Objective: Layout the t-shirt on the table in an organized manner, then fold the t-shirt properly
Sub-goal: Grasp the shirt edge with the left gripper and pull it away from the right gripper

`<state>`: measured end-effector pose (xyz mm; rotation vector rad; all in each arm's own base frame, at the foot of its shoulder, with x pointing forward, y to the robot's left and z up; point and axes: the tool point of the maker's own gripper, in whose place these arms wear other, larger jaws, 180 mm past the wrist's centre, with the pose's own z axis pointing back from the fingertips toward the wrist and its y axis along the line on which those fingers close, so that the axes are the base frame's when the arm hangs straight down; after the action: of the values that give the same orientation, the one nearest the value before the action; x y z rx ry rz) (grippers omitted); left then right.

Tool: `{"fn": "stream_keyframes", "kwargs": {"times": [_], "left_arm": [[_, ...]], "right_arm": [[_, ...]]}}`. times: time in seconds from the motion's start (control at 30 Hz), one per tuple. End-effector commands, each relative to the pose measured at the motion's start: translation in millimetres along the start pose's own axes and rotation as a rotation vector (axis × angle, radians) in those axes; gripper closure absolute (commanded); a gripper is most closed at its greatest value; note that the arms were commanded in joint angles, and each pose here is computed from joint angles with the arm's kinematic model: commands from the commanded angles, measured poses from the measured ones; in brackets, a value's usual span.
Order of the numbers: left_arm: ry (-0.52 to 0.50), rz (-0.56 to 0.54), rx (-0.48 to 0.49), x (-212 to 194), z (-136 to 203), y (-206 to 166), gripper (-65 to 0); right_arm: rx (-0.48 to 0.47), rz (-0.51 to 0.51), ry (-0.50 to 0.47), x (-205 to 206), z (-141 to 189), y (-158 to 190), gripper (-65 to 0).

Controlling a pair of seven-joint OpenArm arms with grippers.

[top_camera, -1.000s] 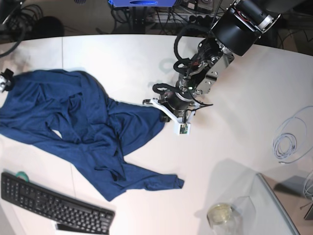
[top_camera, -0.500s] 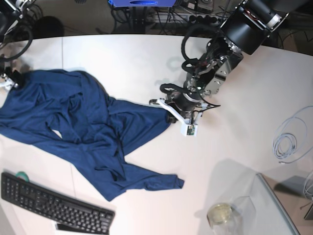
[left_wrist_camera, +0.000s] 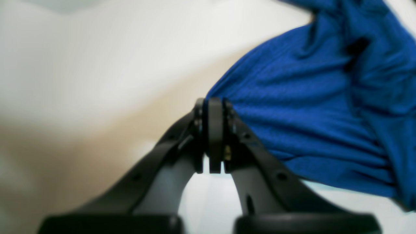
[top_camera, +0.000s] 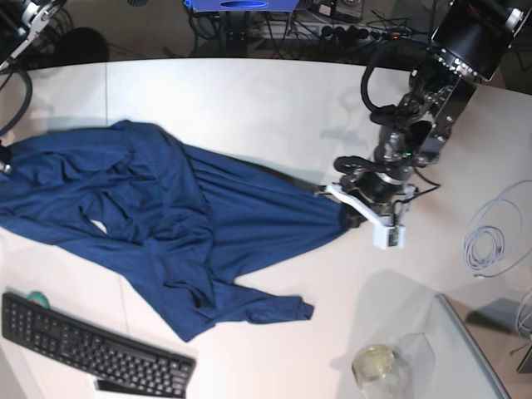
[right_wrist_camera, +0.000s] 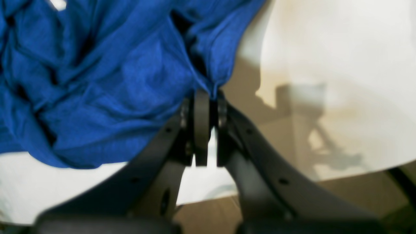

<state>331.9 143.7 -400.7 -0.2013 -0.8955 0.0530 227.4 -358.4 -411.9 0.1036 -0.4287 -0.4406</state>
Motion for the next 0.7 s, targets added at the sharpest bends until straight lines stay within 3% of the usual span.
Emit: {"fn": "stream_keyframes", "kwargs": {"times": [0.0, 0.2, 0.3, 0.47, 0.67], "left_arm": [[-0.053, 0.004, 0.011, 20, 9, 6, 0.0], [-0.027, 0.097, 0.029, 23, 58, 19, 0.0], [0.004, 0.124, 0.078, 8, 72, 38, 0.0], [0.078, 0.133, 0.115, -25, 79, 50, 0.0], [0.097, 0.001, 0.217, -50, 84, 61, 0.0]], "right_arm": [[-0.021, 0.026, -0.055, 21, 16, -4, -0.2], [-0.071, 0.063, 0.006, 7, 34, -8, -0.2], [-0.094, -0.036, 0.048, -21, 28, -16, -0.2], [-0.104, -0.116, 0.095, -55, 13, -23, -0.2], [-0.106, -0.25, 0.161, -92, -14, -36, -0.2]]}}
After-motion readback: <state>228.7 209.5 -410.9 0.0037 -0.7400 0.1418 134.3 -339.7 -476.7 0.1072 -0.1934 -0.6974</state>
